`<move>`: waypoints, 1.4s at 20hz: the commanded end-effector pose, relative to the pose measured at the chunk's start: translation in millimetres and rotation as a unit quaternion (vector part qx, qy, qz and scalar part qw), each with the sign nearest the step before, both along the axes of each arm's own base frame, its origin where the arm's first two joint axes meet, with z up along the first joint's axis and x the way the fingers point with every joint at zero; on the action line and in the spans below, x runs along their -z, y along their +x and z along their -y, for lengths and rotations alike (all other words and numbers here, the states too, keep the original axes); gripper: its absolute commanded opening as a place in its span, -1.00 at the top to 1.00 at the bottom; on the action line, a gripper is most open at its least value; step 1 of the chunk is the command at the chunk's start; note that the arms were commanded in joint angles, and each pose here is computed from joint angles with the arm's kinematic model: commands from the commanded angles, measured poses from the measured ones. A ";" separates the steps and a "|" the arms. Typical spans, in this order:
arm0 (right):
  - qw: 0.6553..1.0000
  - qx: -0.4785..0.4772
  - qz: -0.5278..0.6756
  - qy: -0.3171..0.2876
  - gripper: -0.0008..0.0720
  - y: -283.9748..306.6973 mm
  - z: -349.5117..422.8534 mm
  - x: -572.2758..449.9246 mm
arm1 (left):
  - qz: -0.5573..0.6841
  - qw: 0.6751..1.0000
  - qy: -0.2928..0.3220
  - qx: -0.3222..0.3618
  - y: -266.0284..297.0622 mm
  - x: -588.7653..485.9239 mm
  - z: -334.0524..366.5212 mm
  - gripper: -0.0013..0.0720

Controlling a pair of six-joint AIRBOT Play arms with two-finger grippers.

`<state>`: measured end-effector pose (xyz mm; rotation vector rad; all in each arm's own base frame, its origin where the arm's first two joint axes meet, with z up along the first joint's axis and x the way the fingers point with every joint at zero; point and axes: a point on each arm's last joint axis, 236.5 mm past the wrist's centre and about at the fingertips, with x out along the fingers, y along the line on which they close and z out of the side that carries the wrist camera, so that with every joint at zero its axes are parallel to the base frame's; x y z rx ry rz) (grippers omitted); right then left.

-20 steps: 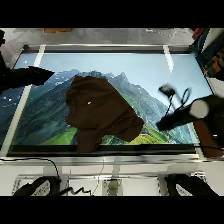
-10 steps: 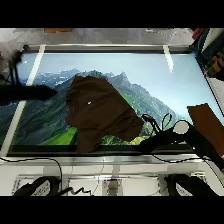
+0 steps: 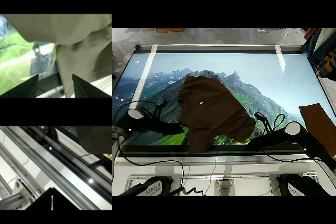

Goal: Fold the clothes and pants, and hang the long-sleeved shirts on hangers.

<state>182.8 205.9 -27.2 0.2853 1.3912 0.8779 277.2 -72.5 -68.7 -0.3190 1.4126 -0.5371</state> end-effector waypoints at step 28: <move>0.972 0.201 0.086 -0.089 0.94 89.4 45.7 20.7 | 0.566 0.823 -0.025 0.045 79.4 -395.6 57.4 0.93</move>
